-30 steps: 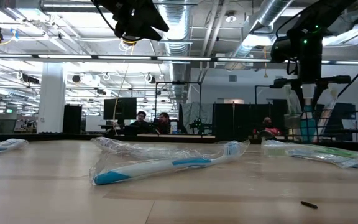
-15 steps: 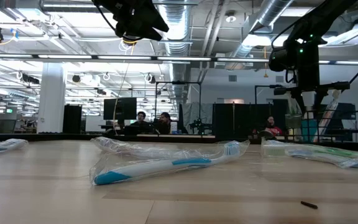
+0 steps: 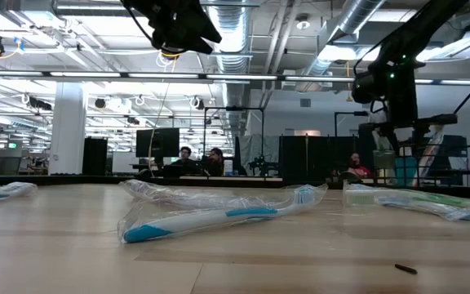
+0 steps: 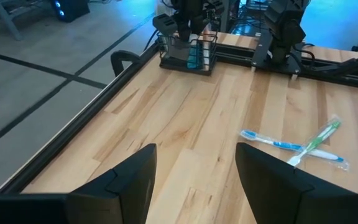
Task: Pick & Place toothbrushing station
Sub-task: Put the mouthwash in the middle section of wire organizer
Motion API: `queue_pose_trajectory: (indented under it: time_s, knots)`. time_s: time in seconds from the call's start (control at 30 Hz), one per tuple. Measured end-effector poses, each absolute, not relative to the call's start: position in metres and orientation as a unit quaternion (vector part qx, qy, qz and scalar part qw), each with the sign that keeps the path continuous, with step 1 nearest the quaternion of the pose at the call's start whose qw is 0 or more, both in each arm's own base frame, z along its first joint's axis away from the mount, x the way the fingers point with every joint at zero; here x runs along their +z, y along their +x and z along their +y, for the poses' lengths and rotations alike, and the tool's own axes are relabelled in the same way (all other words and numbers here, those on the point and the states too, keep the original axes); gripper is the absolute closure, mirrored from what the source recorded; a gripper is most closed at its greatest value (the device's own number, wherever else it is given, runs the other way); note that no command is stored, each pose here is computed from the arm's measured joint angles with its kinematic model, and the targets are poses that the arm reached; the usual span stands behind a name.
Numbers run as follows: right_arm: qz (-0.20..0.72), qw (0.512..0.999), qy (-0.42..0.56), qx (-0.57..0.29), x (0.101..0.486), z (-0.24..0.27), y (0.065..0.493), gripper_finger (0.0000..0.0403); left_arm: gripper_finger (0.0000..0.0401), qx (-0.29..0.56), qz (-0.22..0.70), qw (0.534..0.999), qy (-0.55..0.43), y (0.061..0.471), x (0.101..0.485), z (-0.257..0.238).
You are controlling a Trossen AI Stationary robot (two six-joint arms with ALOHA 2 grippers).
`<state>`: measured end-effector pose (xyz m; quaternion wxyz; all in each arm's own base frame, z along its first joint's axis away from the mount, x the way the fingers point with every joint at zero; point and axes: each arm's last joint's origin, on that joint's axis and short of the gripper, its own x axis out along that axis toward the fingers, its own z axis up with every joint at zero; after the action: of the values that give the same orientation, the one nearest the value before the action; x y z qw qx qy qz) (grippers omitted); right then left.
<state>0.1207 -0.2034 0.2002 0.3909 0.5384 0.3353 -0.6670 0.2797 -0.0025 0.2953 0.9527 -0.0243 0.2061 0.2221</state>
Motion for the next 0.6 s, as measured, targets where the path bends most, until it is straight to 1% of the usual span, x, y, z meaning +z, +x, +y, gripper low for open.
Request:
queue_pose_trajectory:
  time_s: [0.13,0.37,0.47,0.6]
  knots:
    - [0.330,0.393,0.535,-0.671,0.2018,-0.2016,0.1204,0.0297,0.0187,0.219,0.207,0.953,-0.025,0.2798,0.2952,-0.0025]
    - [0.324,0.394,0.543,-0.667,0.2036,-0.2013,0.1183,0.0311,0.0187,0.220,0.207,0.953,-0.025,0.2798,0.2953,-0.0019]
    - [0.323,0.398,0.542,-0.666,0.2037,-0.2012,0.1196,0.0300,0.0187,0.221,0.207,0.953,-0.026,0.2798,0.2952,-0.0011]
    - [0.324,0.401,0.539,-0.666,0.2039,-0.2010,0.1203,0.0271,0.0187,0.221,0.207,0.953,-0.026,0.2798,0.2952,-0.0011]
